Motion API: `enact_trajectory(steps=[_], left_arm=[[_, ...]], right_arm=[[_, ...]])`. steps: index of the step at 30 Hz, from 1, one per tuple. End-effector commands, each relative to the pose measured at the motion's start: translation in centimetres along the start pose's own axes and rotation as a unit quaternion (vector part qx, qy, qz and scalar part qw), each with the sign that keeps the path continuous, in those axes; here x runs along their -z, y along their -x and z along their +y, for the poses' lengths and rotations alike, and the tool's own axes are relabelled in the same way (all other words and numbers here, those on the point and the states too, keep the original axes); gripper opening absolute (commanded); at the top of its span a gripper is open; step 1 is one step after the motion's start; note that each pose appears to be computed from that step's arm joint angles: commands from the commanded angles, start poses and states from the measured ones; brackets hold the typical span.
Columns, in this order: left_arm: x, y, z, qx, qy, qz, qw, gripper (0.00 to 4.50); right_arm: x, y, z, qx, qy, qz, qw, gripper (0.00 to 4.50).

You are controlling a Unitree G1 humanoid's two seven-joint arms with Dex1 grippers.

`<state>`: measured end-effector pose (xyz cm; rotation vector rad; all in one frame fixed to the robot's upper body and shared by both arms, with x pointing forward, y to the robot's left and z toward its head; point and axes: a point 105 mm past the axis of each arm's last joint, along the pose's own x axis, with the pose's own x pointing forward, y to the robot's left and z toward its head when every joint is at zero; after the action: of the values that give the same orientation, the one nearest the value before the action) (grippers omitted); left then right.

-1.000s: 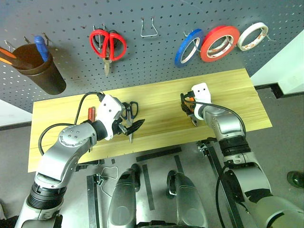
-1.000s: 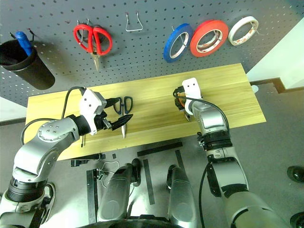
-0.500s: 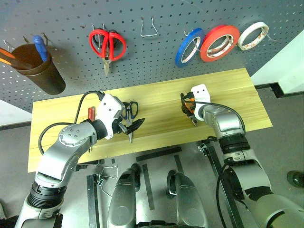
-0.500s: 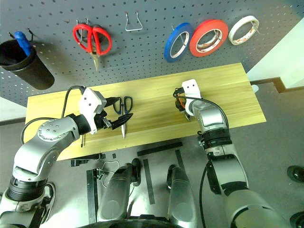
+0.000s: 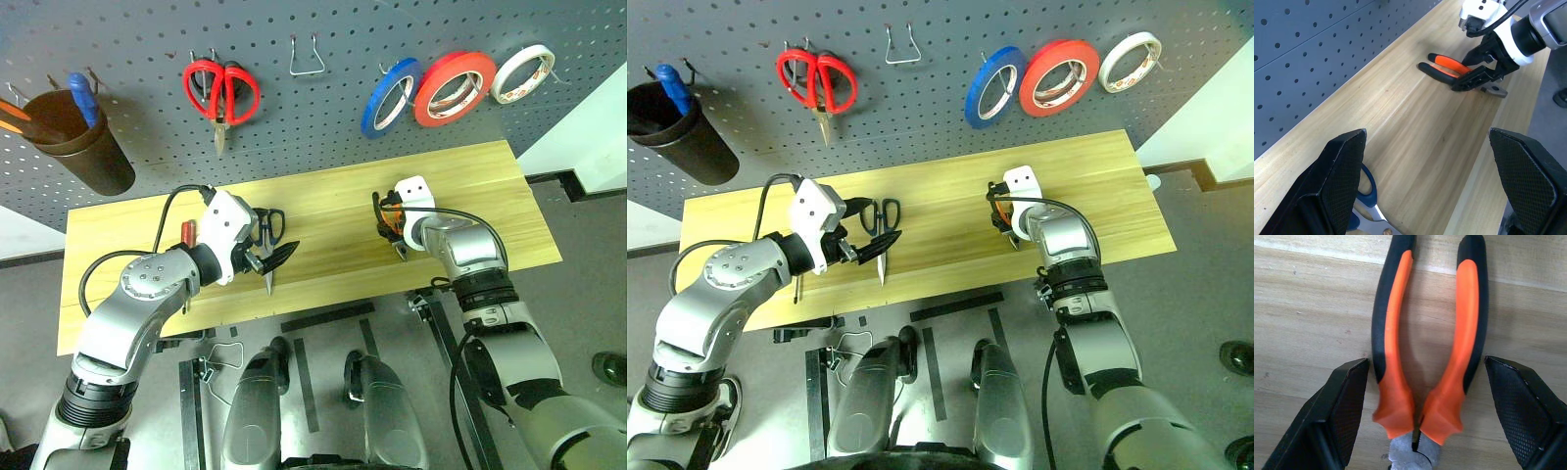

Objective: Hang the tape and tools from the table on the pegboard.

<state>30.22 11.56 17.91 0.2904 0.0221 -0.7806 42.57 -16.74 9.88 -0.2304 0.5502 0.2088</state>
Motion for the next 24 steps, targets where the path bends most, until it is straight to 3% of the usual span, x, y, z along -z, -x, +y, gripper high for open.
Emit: enact_trajectory(steps=[1,3,10,15,24], left_arm=[[-1.0,0.3,0.2,-0.009,-0.016,-0.021,1.000,4.17],[-1.0,0.3,0.2,-0.009,-0.016,-0.021,1.000,4.17],[-1.0,0.3,0.3,-0.011,-0.018,-0.022,1.000,4.17],[-1.1,0.2,0.4,-0.012,-0.019,-0.024,0.999,4.17],[-1.2,0.0,0.6,-0.013,-0.022,-0.028,0.999,4.17]], right_arm=[[-1.1,0.4,-0.3,0.005,0.008,-0.014,1.000,3.03],[-1.1,0.4,-0.3,0.005,0.009,-0.014,1.000,2.61],[-1.2,0.4,-0.3,0.005,0.011,-0.020,1.000,2.61],[-2.6,0.8,0.0,-0.001,0.022,-0.059,0.998,2.61],[-6.6,5.2,0.6,-0.024,0.035,-0.148,0.988,2.61]])
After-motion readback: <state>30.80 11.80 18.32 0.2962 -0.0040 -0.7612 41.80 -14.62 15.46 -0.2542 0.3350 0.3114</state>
